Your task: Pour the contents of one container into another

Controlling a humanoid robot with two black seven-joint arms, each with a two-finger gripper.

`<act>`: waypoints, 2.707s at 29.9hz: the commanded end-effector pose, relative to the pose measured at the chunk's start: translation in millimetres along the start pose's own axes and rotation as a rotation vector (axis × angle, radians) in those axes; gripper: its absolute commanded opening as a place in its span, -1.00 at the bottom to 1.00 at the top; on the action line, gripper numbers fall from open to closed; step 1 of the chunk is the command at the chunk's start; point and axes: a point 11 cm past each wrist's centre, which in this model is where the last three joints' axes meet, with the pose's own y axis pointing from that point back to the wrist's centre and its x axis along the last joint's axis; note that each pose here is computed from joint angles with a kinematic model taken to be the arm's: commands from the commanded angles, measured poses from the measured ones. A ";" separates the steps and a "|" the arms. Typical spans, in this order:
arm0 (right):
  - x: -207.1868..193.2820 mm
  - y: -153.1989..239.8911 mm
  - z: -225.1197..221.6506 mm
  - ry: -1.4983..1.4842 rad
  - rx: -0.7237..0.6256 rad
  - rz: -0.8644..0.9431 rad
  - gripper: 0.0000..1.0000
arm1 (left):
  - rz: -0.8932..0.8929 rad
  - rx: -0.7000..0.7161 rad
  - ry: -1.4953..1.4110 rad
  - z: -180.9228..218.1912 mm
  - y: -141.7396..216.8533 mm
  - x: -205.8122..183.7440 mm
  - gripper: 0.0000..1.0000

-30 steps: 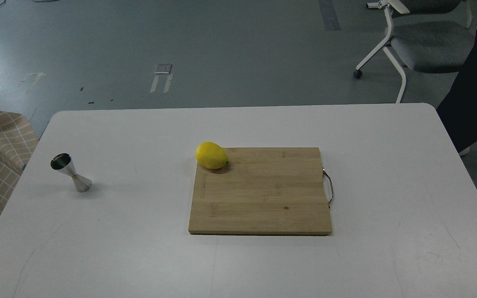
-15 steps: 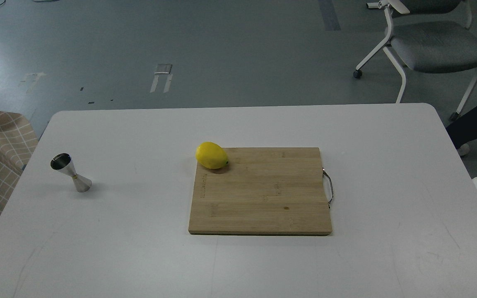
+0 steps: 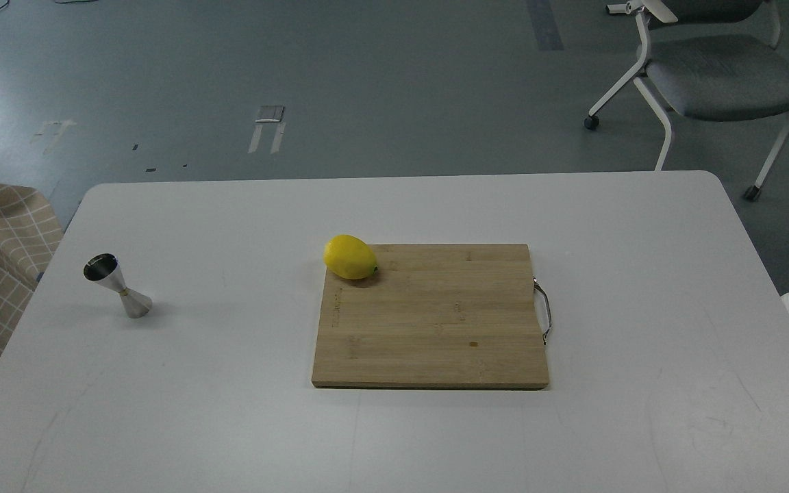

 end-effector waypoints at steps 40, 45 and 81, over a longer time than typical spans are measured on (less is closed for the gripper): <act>0.0 0.0 0.0 0.000 0.000 0.000 1.00 | 0.001 0.000 0.000 0.0 0.0 0.1 0.97; 0.0 0.0 0.0 0.000 0.000 0.000 1.00 | 0.001 0.000 0.000 0.0 0.0 0.1 0.97; 0.0 0.0 0.0 0.000 0.000 0.000 1.00 | -0.001 0.000 0.000 0.0 0.0 -0.1 0.97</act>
